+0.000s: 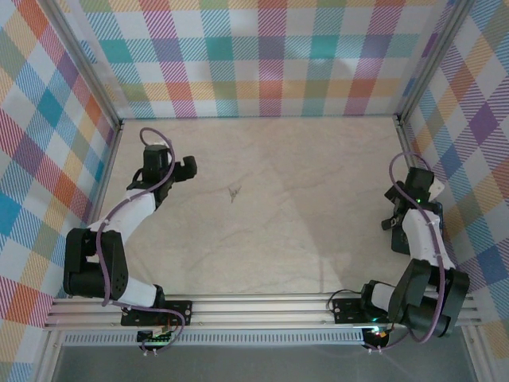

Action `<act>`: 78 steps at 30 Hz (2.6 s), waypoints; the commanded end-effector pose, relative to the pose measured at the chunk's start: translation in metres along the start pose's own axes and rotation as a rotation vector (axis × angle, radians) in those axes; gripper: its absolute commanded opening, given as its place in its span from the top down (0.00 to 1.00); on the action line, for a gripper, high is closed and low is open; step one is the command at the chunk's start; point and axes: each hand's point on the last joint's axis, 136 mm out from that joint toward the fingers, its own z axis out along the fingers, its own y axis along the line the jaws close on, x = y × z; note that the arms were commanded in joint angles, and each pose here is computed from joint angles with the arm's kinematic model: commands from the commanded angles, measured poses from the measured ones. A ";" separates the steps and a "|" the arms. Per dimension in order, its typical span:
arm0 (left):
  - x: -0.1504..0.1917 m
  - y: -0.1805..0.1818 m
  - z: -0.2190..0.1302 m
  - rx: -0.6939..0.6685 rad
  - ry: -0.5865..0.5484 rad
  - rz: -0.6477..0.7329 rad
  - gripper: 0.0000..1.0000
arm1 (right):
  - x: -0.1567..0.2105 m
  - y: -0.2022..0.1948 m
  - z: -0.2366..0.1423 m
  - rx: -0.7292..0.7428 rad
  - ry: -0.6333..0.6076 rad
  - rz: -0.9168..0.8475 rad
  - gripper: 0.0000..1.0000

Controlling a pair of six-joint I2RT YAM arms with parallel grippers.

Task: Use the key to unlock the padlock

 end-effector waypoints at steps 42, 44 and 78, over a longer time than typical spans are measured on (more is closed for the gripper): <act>0.113 -0.231 -0.044 0.502 0.548 0.220 0.07 | 0.146 0.199 -0.080 -0.679 0.511 -0.334 0.04; 0.122 -0.248 -0.052 0.555 0.569 0.255 0.07 | 0.147 0.213 -0.082 -0.757 0.500 -0.360 0.07; 0.078 -0.248 -0.054 0.474 0.320 0.168 0.06 | 0.093 0.329 -0.117 -1.022 0.394 -0.432 0.08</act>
